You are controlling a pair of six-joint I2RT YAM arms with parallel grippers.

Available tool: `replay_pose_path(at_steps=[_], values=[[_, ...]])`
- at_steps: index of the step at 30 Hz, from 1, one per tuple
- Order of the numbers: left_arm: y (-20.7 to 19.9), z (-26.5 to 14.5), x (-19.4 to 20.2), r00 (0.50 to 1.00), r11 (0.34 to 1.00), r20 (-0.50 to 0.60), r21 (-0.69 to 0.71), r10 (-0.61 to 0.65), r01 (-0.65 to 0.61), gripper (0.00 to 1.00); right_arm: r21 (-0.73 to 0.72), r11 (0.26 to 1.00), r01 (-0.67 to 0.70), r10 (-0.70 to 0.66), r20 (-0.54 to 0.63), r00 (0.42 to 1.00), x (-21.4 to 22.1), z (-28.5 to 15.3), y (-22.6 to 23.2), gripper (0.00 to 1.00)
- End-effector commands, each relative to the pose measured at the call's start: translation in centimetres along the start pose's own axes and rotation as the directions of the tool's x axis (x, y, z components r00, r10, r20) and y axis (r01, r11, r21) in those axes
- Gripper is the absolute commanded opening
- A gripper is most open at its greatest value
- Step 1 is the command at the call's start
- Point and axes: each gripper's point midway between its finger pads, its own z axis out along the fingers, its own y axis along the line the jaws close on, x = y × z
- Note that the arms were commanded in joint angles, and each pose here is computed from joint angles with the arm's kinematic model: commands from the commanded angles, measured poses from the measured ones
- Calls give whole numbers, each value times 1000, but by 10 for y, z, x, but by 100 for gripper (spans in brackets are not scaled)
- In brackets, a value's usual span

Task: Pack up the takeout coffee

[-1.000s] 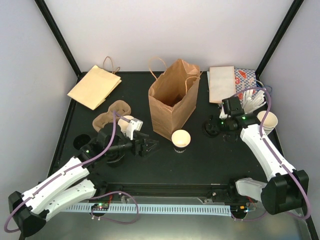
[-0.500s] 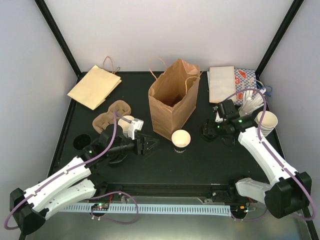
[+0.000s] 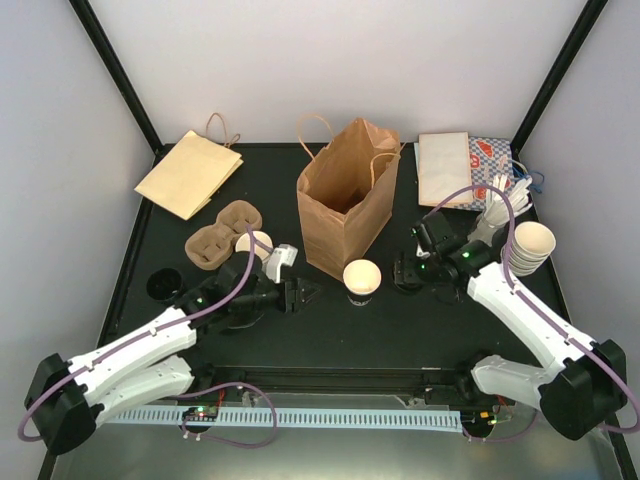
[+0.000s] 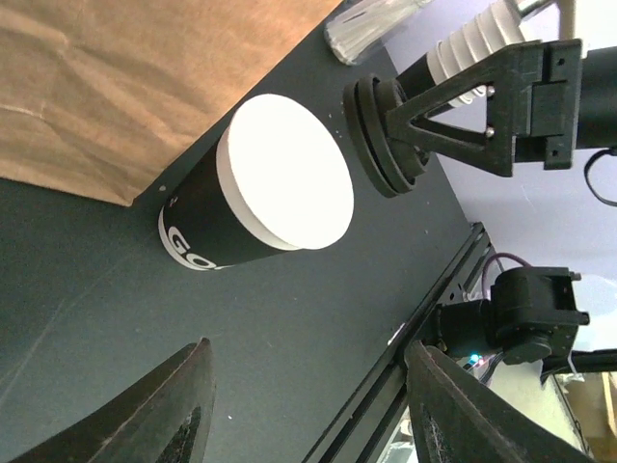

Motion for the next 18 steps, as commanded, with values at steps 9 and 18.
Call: replay_pose_path(at_steps=[9,18], values=[[-5,26,-6,1000,998,5,52,-24,24,54,-11,1000,11,-11,22,1000,-7,9,16,76],[-1,42,-5,999,998,-21,48,-26,27,50,-66,998,21,-20,25,999,-9,7,29,76]])
